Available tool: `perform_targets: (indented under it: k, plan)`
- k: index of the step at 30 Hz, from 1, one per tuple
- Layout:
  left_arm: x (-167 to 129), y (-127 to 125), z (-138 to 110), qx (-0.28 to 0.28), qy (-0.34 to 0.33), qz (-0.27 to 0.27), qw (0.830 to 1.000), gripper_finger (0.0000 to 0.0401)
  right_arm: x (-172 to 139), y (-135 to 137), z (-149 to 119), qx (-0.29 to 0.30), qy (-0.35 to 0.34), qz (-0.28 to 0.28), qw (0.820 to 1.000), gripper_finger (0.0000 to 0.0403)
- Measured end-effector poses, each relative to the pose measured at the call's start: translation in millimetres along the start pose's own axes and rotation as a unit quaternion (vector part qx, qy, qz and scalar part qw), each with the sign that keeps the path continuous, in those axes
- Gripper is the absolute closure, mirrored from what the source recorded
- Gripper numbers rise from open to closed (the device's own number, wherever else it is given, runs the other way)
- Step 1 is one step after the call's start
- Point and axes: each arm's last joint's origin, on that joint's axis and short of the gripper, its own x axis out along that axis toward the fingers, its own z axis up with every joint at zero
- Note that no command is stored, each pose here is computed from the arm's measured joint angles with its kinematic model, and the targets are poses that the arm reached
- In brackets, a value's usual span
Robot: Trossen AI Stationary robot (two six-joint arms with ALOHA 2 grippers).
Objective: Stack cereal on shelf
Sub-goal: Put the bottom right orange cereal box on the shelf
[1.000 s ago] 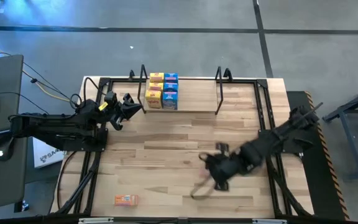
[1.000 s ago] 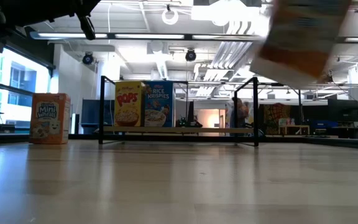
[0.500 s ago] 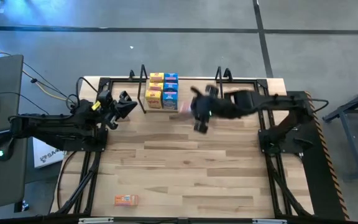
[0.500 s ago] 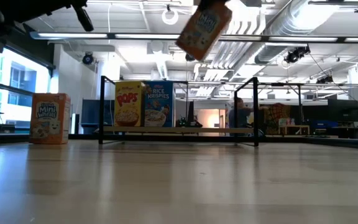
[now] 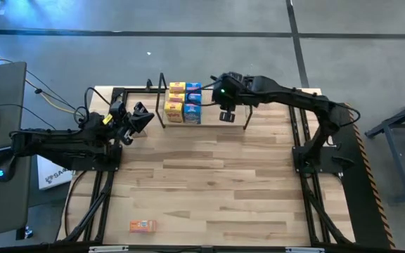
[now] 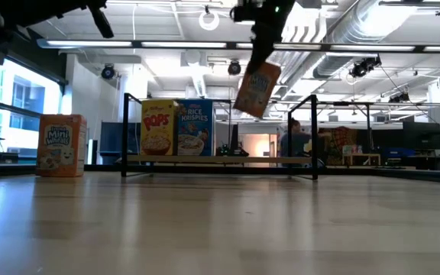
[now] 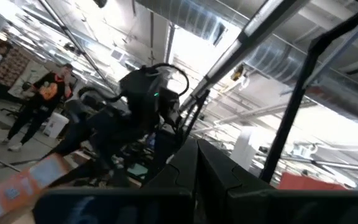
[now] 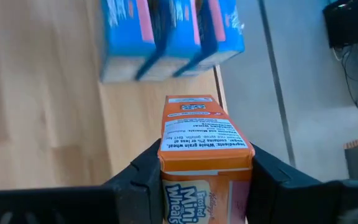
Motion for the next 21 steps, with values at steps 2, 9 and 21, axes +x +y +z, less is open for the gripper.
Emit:
perform_targets:
  k: [2, 9, 21]
  plan:
    - [0, 1, 0, 0.000, -0.007, 0.012, 1.000, 0.0401, 15, -4, 0, -0.021, 0.013, 0.000, 1.000, 0.0274]
    - [0, 3, 2, 0.001, -0.029, 0.047, 0.999, 0.0400, 59, -9, 2, -0.035, 0.024, 0.036, 0.998, 0.0274]
    - [0, 3, 2, 0.001, -0.029, 0.047, 0.998, 0.0400, 97, -20, -2, -0.026, 0.041, 0.030, 0.998, 0.0274]
